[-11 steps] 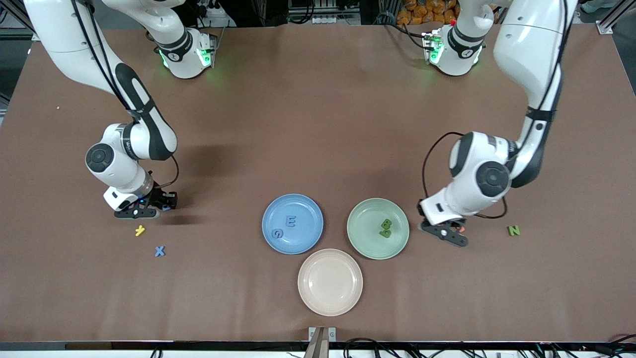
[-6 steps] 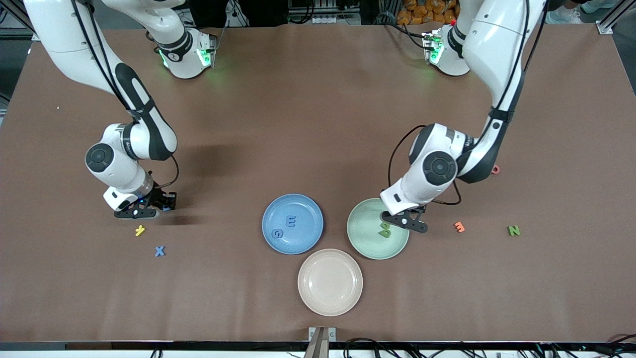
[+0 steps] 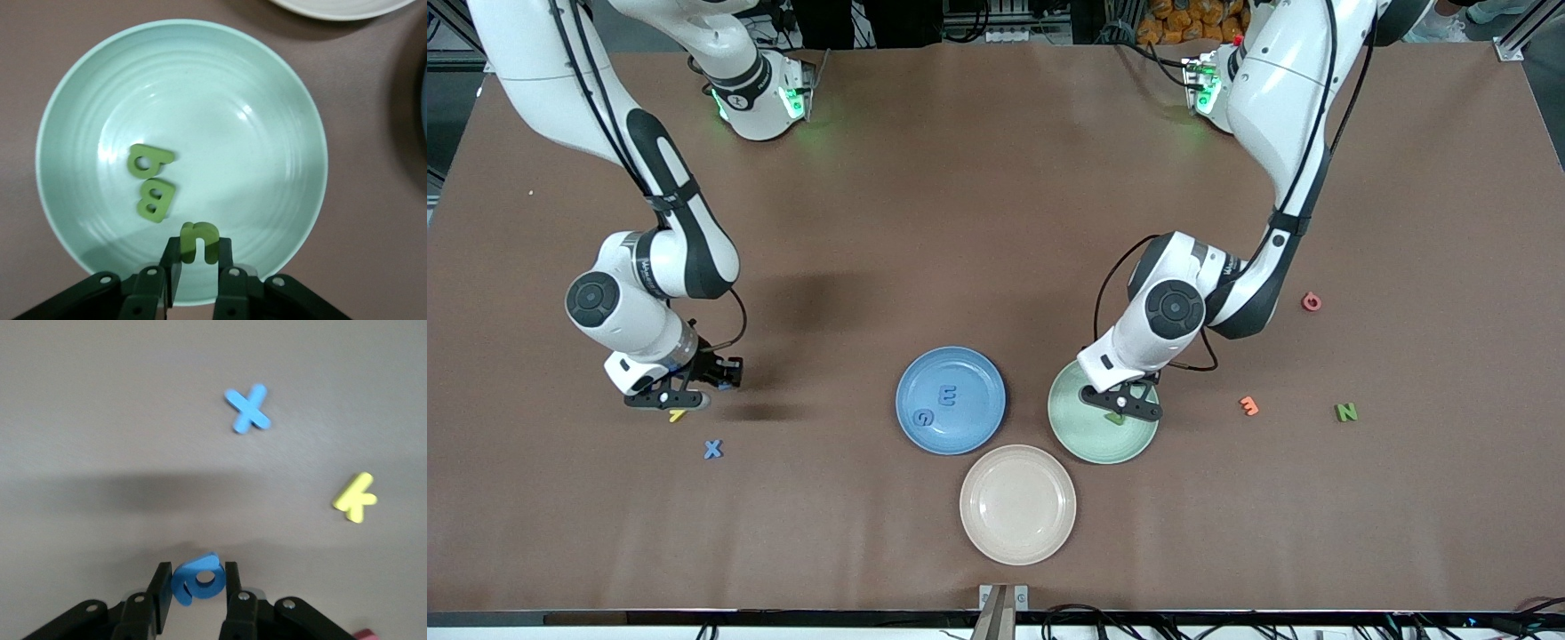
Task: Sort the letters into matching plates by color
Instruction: 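Put u in green plate while the right gripper puts G in blue plate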
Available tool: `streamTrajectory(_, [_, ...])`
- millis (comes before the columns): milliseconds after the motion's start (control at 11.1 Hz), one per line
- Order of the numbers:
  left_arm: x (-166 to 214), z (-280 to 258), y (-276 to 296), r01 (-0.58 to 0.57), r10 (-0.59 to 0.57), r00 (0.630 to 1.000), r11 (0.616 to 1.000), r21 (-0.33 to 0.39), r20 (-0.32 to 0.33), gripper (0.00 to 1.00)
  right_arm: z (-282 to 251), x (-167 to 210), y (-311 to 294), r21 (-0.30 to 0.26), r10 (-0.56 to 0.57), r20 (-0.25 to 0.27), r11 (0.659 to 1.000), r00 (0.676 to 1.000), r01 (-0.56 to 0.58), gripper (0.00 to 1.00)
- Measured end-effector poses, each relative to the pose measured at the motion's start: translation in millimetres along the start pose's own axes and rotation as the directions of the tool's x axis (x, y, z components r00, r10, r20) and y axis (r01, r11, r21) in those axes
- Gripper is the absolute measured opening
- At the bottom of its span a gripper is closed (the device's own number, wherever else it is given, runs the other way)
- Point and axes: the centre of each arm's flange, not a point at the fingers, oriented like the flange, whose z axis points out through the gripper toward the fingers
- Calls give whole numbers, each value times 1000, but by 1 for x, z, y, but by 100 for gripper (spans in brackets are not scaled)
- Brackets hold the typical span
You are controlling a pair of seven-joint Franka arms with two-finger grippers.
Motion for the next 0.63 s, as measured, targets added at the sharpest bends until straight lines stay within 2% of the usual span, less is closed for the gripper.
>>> streamTrajectory(270, [3,2,12,19,-19,1000,1000,-4,-9,28,-23,14,-73,104,53,-39,993,998,-48,37])
streamTrajectory(360, [5,-1,13,23,-24,1000,1000,-6,-15,37,-29,14,-100,136,64,-45,989,997,-57,37])
streamTrajectory(630, [10,-12,6,35,-35,999,999,0,-19,78,-37,10,-183,183,101,-48,979,994,-91,37])
